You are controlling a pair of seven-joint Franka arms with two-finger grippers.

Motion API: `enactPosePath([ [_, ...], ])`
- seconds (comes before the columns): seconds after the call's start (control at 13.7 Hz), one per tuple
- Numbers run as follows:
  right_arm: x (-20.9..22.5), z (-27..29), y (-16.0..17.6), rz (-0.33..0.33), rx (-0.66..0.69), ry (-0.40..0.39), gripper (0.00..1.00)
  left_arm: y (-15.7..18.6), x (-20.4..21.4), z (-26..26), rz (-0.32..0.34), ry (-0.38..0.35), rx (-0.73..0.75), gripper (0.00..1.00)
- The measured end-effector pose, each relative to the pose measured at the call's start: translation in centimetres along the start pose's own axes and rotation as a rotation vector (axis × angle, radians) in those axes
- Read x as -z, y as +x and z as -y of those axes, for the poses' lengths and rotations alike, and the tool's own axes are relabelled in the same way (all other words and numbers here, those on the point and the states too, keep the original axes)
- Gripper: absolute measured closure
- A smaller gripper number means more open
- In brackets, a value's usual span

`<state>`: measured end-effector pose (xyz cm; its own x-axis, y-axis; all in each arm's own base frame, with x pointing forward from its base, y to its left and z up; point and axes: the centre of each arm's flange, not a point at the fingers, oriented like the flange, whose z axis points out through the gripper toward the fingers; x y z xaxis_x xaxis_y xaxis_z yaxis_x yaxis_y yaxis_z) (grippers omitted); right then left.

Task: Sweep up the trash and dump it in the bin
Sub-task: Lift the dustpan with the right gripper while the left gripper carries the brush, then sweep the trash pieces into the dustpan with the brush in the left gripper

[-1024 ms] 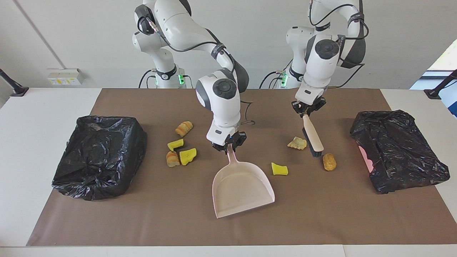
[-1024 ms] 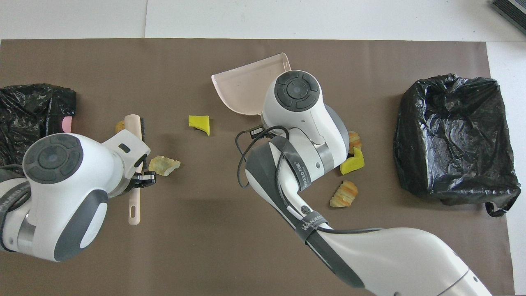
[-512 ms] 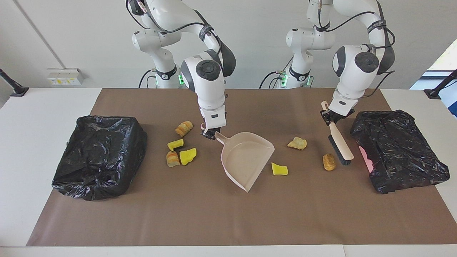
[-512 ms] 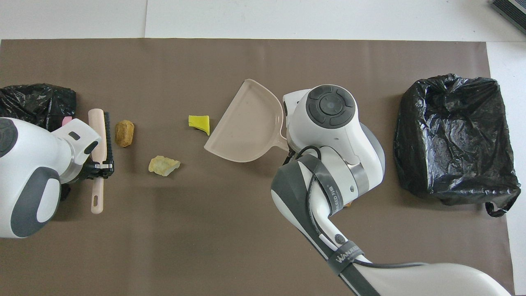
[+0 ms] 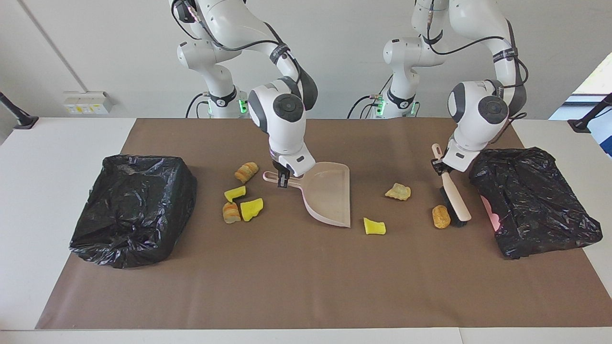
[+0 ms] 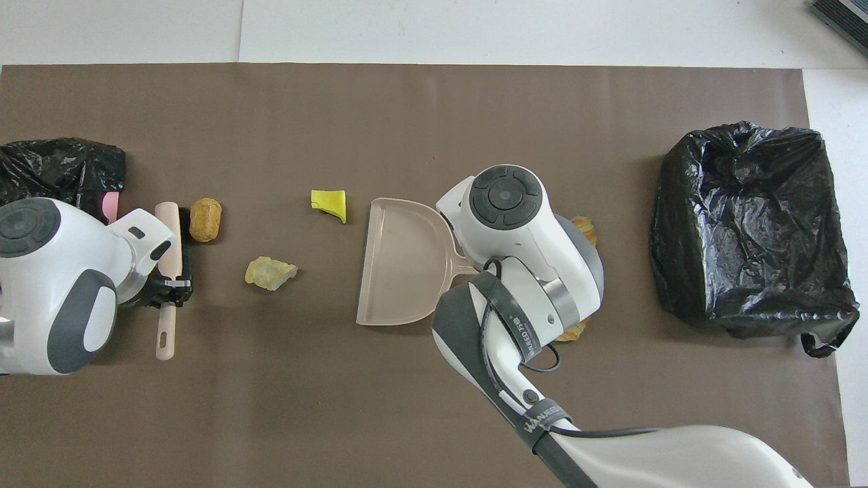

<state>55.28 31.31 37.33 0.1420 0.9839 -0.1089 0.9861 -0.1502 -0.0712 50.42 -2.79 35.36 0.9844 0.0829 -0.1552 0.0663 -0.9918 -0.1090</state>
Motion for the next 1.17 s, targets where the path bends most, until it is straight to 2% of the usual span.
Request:
enactPosePath([
  [0.44,-0.2,1.7,2.0,0.012,-0.170,-0.006,0.68,-4.3,-0.3,-7.9,0.007,0.014,-0.063,0.75],
  [0.66,-0.2,1.7,2.1,0.012,-0.190,-0.007,0.68,-6.6,0.1,-13.5,0.015,-0.063,-0.076,0.75],
  [0.88,-0.2,1.7,2.0,0.012,-0.191,-0.007,0.68,-8.2,-0.5,-19.7,-0.065,-0.117,-0.107,0.75],
  [1.17,-0.2,1.6,1.9,0.013,-0.193,-0.007,0.68,-9.5,0.0,-24.4,-0.082,-0.183,-0.152,0.75],
])
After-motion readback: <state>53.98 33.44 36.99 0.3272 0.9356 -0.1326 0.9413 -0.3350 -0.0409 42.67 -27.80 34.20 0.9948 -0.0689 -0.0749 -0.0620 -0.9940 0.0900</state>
